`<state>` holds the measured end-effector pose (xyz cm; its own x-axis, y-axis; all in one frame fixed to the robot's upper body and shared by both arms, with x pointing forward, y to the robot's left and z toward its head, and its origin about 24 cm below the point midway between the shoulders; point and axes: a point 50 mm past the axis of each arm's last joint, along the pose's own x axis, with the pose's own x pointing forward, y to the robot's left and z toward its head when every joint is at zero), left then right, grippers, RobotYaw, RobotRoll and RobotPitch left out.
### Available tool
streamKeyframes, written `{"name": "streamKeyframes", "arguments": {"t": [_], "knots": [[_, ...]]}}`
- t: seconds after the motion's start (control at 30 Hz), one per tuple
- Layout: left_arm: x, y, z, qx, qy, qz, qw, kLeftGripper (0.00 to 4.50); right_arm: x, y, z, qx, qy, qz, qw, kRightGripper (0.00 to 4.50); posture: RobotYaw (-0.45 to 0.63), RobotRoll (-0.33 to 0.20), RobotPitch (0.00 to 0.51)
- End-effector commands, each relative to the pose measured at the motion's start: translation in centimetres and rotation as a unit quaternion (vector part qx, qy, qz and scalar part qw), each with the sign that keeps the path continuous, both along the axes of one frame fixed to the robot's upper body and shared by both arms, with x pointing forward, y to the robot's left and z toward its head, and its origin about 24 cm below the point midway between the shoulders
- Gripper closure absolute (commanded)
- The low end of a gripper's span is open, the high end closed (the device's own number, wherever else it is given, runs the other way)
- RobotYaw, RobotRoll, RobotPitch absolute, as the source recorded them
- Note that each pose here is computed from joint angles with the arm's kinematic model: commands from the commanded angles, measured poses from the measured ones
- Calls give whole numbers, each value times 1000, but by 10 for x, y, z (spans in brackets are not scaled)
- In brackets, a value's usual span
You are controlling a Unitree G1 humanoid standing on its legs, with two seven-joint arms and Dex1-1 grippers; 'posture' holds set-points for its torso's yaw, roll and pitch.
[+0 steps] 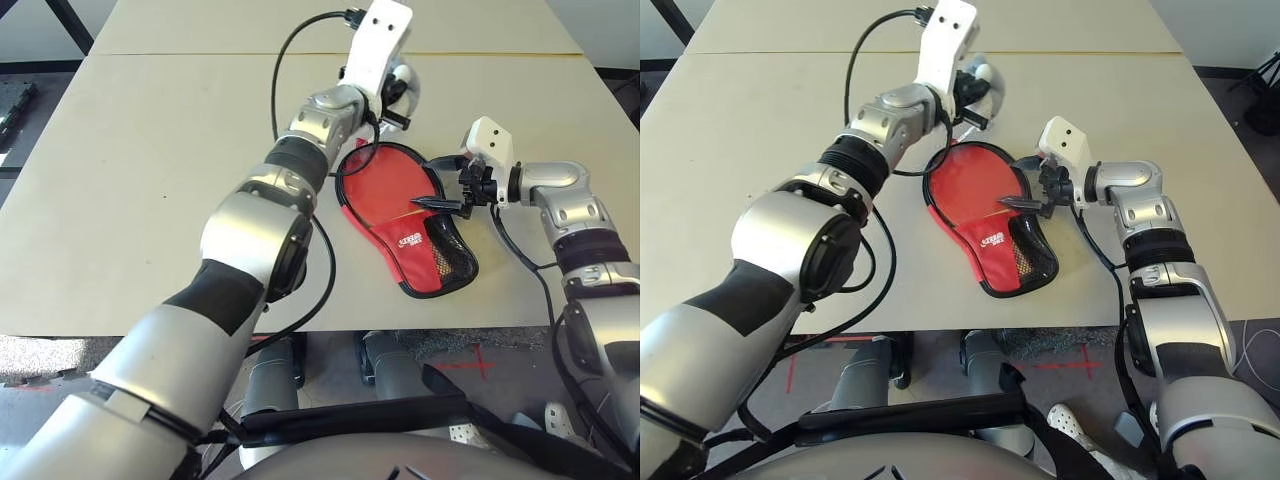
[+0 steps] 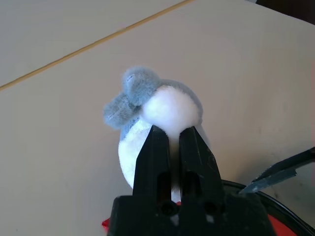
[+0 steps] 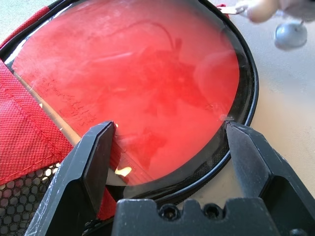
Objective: Store the ping-pong paddle in its case and zip it.
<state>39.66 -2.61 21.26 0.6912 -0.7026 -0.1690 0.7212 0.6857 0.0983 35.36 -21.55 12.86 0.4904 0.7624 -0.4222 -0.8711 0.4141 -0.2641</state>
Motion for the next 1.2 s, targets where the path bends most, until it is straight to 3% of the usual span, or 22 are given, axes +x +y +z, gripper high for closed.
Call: {"name": "streamKeyframes", "arguments": {"t": [0.03, 0.23, 0.4, 0.43, 0.73, 0.87, 1.03, 1.2], "knots": [[-12, -21, -8, 10, 3, -45, 999, 4189, -16, 2, -54, -45, 108, -4, 993, 0, -80, 0, 271], [-11, -20, -11, 10, 7, -40, 999, 2088, -17, 3, -56, -44, 109, -4, 993, 0, -79, 0, 275], [-5, -11, 1, 2, -6, -23, 1000, 229, -18, 3, -57, -45, 111, -4, 993, 0, -76, 0, 276], [-4, -9, 4, 0, -9, -22, 1000, 42, -17, 4, -58, -44, 111, -4, 993, 0, -76, 0, 276], [9, 23, 35, 11, -51, -8, 999, 42, -18, 5, -59, -44, 113, -2, 993, 0, -58, 0, 280], [13, 51, 40, 58, -67, -48, 995, 42, -18, 4, -60, -45, 114, -3, 992, 0, -41, 0, 286], [7, 74, 29, 111, -62, -120, 985, 42, -18, 4, -60, -44, 115, -3, 992, 0, -35, 0, 288], [-15, 99, -2, 168, -46, -161, 971, 42, -17, 4, -60, -43, 116, -3, 992, 0, -29, 0, 288]]}}
